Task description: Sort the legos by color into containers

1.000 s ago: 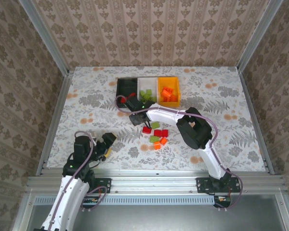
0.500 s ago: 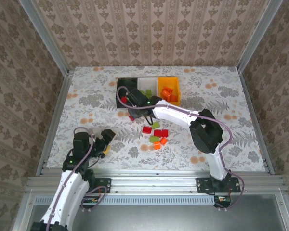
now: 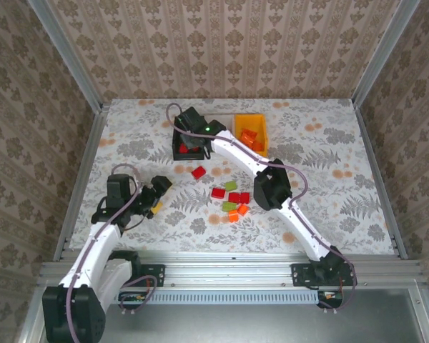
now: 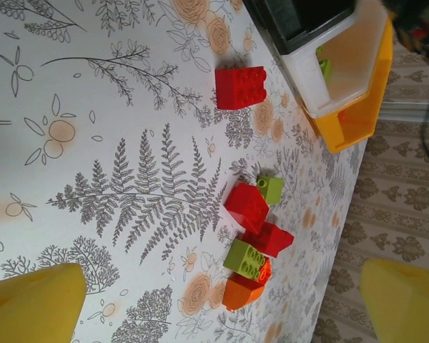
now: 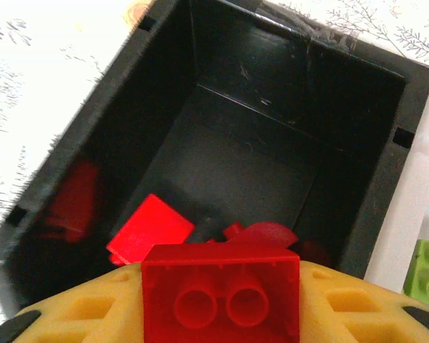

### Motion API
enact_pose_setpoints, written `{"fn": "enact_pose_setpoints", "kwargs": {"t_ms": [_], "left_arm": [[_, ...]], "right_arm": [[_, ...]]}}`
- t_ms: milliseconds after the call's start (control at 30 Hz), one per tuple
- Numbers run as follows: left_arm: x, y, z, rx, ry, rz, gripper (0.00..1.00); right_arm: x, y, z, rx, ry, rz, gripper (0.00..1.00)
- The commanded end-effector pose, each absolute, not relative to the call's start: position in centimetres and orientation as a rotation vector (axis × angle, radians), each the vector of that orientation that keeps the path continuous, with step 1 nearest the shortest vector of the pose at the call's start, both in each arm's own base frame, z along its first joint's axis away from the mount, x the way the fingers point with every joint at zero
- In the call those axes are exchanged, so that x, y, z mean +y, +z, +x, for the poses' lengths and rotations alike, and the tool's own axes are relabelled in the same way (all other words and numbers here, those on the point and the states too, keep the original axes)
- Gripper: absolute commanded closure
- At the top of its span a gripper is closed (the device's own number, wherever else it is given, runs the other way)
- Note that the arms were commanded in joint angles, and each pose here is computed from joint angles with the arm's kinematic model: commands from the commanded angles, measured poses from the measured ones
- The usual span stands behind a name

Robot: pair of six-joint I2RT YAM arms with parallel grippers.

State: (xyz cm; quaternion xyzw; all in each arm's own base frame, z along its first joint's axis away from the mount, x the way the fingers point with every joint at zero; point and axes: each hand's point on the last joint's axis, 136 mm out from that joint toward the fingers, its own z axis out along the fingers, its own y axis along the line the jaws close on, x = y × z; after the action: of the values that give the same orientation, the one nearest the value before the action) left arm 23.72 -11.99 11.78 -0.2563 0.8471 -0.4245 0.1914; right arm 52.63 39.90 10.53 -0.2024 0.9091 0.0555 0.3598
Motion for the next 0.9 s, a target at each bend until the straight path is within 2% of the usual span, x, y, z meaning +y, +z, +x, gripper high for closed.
{"fn": "enact_pose_setpoints", "kwargs": {"t_ms": [0, 133, 200, 467, 700, 867], "left_arm": [[-12.1, 13.4, 24.5, 2.343, -1.204, -0.626, 0.00], [-12.4, 13.8, 24.6, 2.340, -1.237, -0.602, 0.00], [-12.4, 14.0, 24.8, 2.333, -1.242, -0.594, 0.00], [-12.4, 14.3, 24.5, 2.331, -1.244, -0.591, 0.00], [-12.1, 13.9, 22.9, 2.344, -1.217, -0.603, 0.00], [-11.9, 12.4, 21.4, 2.329, -1.239, -0.661, 0.00]], "right_arm": [[39.6, 10.0, 51.8, 2.379, 0.118, -0.580, 0.60], [40.3, 10.5, 51.3, 2.364, 0.152, -0.602, 0.45], [41.0, 11.7, 51.0, 2.335, 0.177, -0.611, 0.41], [42.0, 17.1, 49.1, 2.250, 0.177, -0.630, 0.38], [41.2, 19.5, 43.6, 2.214, 0.269, -0.597, 0.35], [39.4, 17.0, 40.3, 2.278, 0.277, -0.593, 0.31]]}}
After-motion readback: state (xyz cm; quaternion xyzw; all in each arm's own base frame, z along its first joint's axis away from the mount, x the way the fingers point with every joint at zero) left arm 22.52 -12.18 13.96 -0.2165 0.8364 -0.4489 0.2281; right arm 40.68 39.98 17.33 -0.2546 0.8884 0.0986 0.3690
